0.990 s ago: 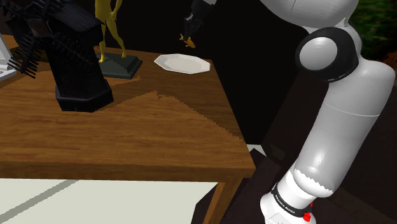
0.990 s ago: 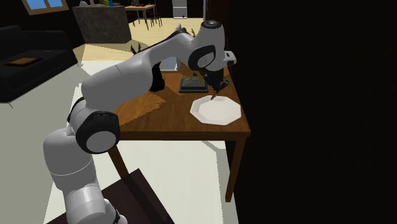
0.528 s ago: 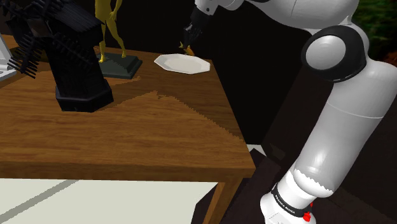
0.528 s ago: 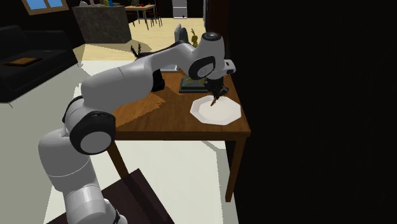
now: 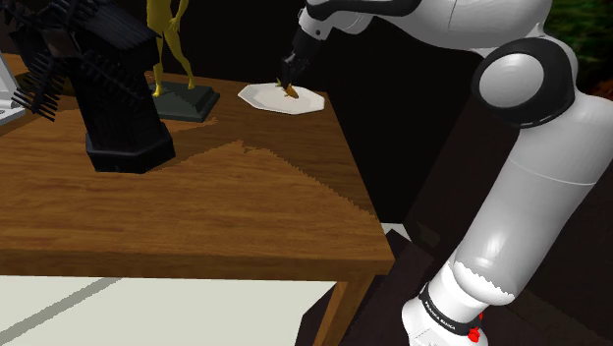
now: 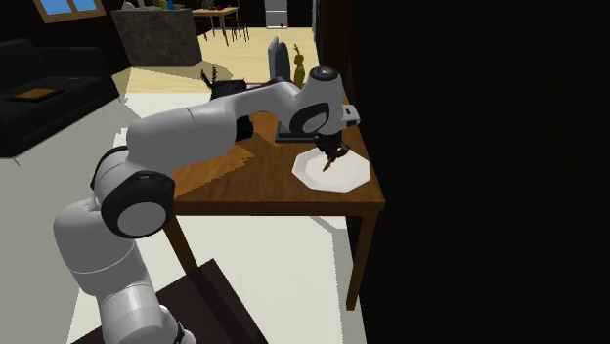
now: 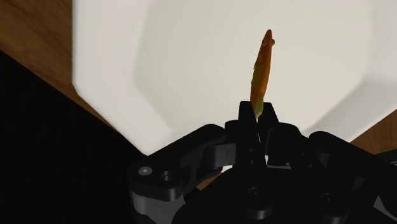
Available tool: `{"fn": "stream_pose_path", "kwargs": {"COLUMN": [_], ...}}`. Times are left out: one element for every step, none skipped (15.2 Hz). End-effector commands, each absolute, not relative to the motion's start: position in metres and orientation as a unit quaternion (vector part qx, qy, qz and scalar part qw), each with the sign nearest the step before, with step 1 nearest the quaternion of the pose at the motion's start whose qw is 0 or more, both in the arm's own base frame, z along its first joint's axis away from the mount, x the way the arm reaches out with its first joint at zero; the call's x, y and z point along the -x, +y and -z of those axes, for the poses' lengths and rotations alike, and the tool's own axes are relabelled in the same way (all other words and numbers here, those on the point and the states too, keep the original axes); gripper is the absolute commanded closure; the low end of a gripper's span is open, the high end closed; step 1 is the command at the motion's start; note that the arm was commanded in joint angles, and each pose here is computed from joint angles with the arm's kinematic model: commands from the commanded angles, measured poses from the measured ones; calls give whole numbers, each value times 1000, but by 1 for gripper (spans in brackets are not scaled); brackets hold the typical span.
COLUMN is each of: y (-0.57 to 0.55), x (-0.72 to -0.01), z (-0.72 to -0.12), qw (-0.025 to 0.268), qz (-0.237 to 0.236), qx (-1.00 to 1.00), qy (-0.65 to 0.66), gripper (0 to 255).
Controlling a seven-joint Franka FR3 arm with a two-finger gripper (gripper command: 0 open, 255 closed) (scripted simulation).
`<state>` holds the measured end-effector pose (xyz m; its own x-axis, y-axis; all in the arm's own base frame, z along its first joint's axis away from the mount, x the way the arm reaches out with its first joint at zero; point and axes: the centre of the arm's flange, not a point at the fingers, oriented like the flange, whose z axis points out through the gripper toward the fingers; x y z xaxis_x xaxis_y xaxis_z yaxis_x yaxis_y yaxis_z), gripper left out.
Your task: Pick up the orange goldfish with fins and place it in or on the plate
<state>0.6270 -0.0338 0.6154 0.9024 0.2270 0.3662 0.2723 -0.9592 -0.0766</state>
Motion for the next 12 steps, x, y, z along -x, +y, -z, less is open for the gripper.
{"fn": "stream_pose_path", "kwargs": {"y": [-34, -34, -34, -34, -34, -34, -34, -34, -34, -34, -34, -34], "x": [-626, -626, -626, -626, -626, -626, -626, -626, -626, -626, -626, -626], "z": [-614, -614, -614, -614, -614, -614, -614, -614, -614, -614, -614, -614], "qw": [63, 63, 63, 63, 63, 63, 63, 63, 63, 63, 63, 63], "qz": [180, 180, 180, 180, 180, 180, 180, 180, 180, 180, 180, 180], "qx": [973, 973, 973, 973, 973, 973, 973, 973, 973, 973, 973, 973], "qy": [-128, -128, -128, -128, -128, -128, -128, -128, -128, -128, -128, -128], "gripper": [255, 255, 255, 255, 255, 255, 0, 0, 0, 0, 0, 0]}}
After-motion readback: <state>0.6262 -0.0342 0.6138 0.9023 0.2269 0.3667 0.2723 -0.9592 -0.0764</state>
